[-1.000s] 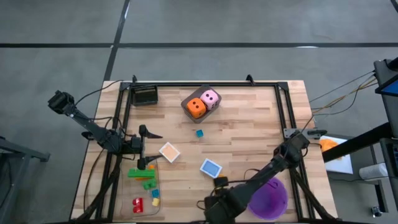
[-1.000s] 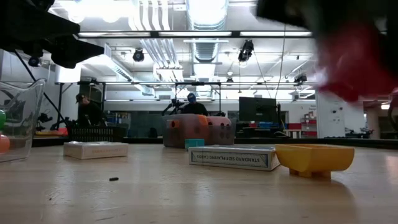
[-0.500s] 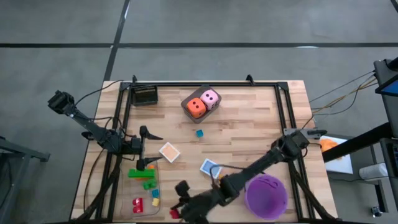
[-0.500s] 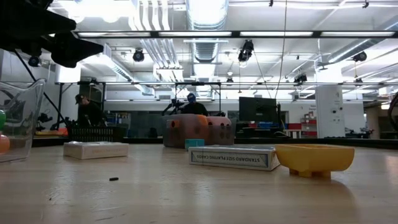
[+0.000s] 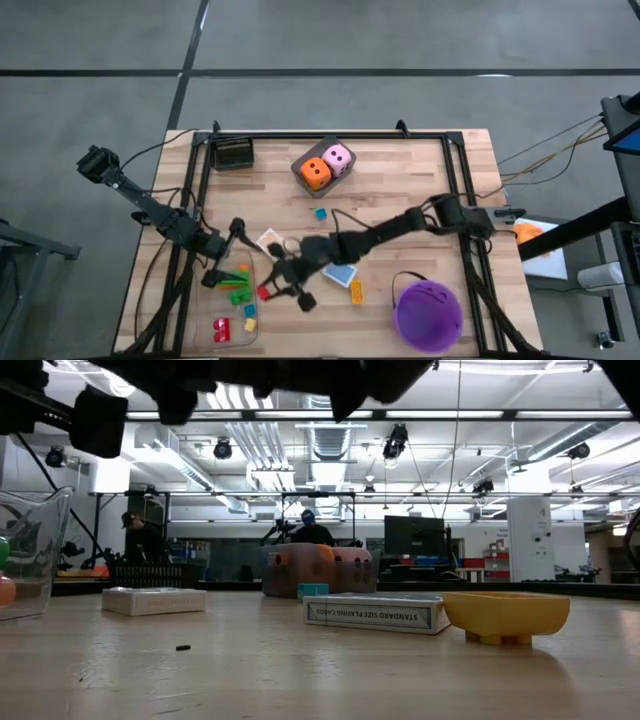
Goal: Pick & Place Toys
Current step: Put the red game piece into the transparent bin
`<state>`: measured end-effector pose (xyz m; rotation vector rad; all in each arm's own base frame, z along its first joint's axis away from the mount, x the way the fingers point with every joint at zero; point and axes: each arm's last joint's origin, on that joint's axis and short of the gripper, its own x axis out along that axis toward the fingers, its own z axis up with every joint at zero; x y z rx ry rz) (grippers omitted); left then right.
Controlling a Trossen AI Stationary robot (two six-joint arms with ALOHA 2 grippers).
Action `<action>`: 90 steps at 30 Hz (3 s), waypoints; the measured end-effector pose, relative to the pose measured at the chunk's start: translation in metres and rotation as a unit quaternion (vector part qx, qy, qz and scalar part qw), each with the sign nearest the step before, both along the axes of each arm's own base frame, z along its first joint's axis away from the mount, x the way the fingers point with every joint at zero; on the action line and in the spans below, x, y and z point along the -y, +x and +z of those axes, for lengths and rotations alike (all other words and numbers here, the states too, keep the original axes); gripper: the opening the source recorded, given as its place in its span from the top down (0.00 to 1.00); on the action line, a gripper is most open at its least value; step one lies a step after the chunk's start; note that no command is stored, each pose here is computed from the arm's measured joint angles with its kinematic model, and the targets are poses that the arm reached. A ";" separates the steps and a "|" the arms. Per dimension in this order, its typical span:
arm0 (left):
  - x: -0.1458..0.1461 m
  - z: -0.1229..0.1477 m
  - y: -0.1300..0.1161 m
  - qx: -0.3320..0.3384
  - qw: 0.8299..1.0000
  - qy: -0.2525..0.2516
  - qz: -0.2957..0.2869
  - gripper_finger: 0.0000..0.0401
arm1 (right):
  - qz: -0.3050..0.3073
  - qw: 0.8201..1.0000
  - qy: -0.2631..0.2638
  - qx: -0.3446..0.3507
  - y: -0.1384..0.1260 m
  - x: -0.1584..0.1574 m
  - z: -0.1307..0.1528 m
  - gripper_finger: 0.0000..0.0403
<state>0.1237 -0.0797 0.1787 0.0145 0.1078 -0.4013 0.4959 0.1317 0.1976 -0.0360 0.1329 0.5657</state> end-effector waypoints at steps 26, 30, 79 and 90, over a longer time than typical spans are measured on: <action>-0.007 0.003 0.002 0.017 0.991 -0.001 0.130 0.01 | -0.247 0.968 -0.039 0.007 0.009 0.043 0.006 0.70; -0.008 0.002 0.002 0.017 0.990 0.001 0.142 0.04 | -0.247 0.968 -0.038 0.011 0.010 0.043 0.009 0.70; -0.004 -0.003 -0.001 0.006 0.991 0.042 0.128 0.59 | -0.262 0.963 -0.066 -0.014 0.008 0.042 0.002 0.70; -0.004 0.000 0.000 0.014 0.991 0.043 0.124 0.97 | -0.239 0.969 -0.061 -0.021 0.007 0.037 0.000 0.18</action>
